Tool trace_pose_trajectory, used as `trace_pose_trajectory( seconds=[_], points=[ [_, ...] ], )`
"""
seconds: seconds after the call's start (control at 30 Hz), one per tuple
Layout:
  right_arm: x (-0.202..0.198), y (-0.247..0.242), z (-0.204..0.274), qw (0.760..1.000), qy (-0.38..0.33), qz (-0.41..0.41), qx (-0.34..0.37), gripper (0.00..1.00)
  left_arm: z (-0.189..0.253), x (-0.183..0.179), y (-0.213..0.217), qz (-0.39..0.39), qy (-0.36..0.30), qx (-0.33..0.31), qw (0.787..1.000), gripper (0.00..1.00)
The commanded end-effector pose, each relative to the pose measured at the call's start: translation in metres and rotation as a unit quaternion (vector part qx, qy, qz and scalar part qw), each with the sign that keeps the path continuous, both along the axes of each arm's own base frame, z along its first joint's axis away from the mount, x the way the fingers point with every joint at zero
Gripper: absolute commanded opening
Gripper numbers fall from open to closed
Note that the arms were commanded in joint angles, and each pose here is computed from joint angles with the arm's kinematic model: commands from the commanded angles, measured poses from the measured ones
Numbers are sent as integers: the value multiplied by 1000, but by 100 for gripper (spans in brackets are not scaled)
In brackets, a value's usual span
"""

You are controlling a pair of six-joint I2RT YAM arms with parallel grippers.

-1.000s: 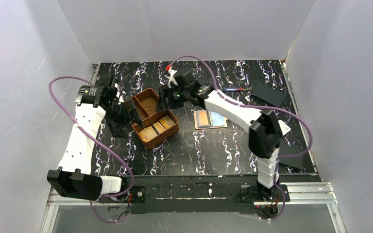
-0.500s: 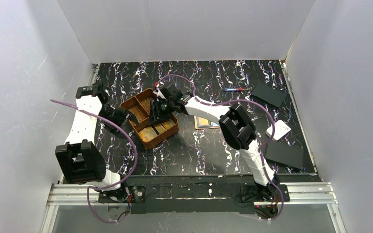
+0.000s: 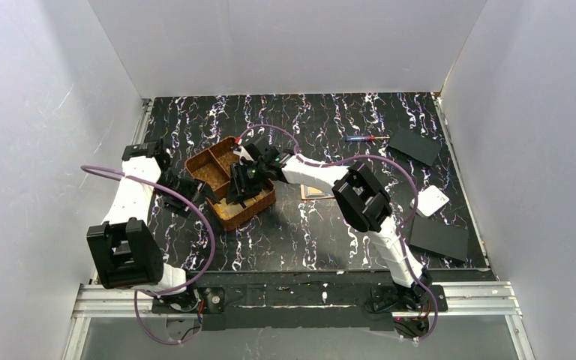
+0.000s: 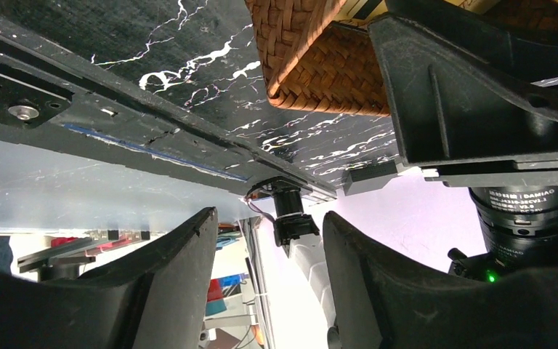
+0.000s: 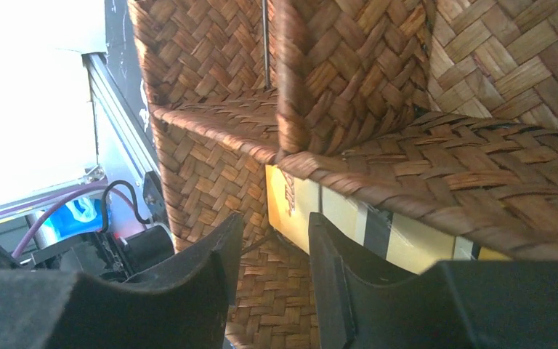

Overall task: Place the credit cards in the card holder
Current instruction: Pick up the credit card from the storage box.

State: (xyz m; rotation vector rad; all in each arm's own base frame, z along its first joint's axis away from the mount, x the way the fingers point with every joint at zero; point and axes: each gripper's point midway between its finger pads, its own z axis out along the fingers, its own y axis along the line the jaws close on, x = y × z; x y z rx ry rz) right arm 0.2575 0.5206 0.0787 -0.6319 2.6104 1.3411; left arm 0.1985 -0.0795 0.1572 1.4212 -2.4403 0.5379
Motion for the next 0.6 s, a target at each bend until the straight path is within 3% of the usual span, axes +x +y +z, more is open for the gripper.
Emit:
trace_pose_trajectory(
  seconds=[0.0,0.57],
  points=[
    [3,7,-4,1000,-8,11,13,47,-3,-3,-1,9,16,-2,1000,54],
    [5,7,-22,1000,-22,16,-16,54,-29,16,-1,24,30,-6,999,55]
  ],
)
